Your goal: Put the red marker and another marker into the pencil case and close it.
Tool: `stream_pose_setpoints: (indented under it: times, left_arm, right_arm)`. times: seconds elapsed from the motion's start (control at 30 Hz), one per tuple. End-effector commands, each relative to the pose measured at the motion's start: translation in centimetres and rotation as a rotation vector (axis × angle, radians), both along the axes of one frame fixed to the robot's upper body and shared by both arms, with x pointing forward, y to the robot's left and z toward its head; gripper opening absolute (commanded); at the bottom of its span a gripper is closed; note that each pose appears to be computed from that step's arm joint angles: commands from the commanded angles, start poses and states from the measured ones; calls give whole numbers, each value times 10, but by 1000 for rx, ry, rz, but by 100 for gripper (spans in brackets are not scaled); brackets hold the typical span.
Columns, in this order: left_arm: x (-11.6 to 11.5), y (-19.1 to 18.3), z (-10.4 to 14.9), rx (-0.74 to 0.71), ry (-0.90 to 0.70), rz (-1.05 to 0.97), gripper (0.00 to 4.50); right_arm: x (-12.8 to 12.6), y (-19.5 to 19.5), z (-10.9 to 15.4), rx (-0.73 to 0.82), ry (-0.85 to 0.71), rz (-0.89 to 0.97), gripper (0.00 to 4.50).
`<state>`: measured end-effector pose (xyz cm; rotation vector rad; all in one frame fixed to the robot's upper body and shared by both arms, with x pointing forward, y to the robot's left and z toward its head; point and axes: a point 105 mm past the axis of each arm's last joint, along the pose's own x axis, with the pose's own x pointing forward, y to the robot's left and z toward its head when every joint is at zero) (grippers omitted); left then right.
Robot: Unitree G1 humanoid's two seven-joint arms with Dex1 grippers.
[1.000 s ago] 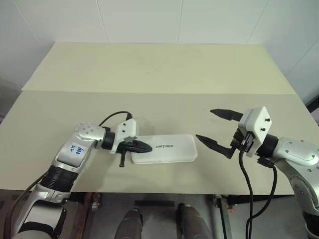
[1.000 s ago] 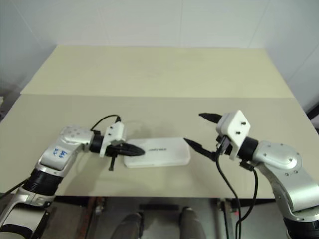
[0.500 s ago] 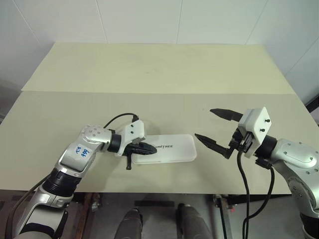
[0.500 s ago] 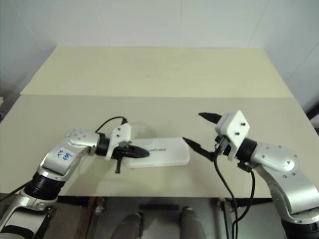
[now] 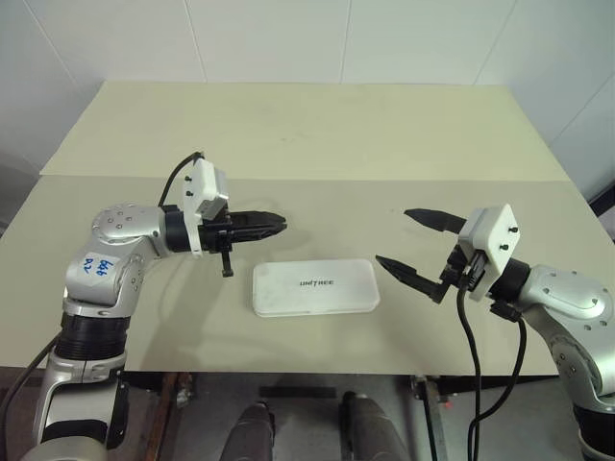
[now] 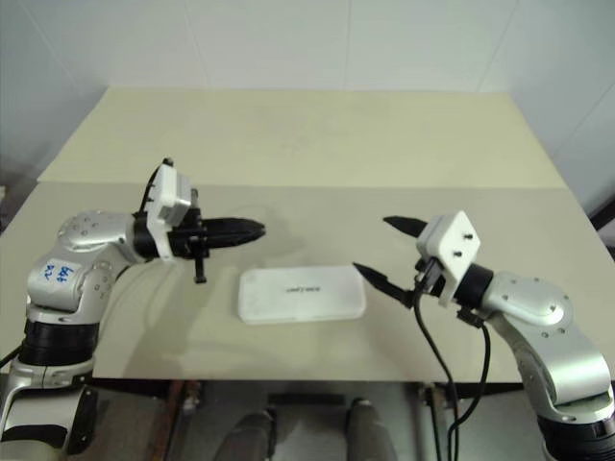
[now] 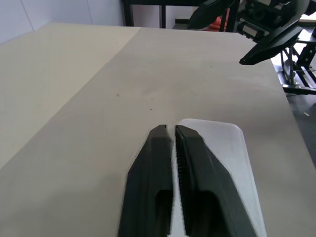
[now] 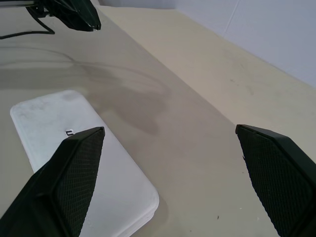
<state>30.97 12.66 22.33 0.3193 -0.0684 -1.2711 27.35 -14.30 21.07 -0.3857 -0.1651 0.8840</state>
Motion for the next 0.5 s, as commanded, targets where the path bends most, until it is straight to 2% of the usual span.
stream_pose_setpoints:
  times: [0.03,0.17,0.33,0.5]
  left_arm:
    - [-4,13,9,11,-66,-9,153]
    - [0,29,7,18,-75,9,285]
    - [-2,31,3,4,-72,32,444]
    - [-12,28,-5,-23,-33,28,448]
  right_arm:
    - [-1,-9,11,-19,-48,-3,450]
    - [-3,-17,18,-38,-49,2,450]
    - [-2,-27,26,-69,-56,-10,450]
    - [-2,-33,26,-85,-37,-14,450]
